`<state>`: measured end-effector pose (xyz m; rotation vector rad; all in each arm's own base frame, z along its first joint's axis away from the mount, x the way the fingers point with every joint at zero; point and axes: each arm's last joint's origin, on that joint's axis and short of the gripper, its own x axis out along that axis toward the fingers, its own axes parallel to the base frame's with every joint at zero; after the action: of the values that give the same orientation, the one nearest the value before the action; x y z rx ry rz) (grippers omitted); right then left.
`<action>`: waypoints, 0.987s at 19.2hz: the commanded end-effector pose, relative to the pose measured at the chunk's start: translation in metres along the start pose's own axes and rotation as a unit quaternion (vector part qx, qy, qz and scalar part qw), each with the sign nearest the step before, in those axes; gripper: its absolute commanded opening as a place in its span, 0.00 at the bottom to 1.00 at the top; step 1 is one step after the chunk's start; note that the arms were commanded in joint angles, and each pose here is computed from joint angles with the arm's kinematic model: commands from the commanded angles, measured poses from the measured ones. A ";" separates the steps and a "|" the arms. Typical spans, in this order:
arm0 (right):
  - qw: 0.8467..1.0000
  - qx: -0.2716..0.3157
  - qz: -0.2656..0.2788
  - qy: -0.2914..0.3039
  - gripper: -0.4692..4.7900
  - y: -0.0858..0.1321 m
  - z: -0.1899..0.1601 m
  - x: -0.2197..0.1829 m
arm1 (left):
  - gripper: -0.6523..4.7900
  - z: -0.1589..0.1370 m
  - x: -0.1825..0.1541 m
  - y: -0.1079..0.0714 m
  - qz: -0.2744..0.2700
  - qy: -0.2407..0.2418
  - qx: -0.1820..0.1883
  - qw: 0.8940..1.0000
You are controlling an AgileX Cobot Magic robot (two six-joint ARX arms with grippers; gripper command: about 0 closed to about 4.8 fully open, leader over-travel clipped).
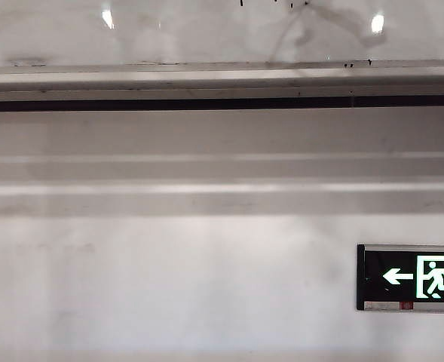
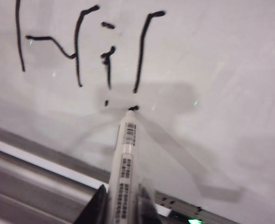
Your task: Take a marker from the whiteboard tray, write "Hi!" on the whiteboard, and then put the marker back vertically into the whiteboard tray.
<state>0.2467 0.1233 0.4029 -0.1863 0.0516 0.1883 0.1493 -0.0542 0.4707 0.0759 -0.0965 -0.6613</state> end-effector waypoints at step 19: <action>0.997 0.025 -0.011 -0.072 0.08 -0.014 0.026 -0.031 | 0.11 0.004 -0.002 0.000 -0.001 -0.013 0.005 1.000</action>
<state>0.2284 0.1139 0.4220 -0.1491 -0.0355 0.1833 0.1493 -0.0543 0.4707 0.0755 -0.0963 -0.6617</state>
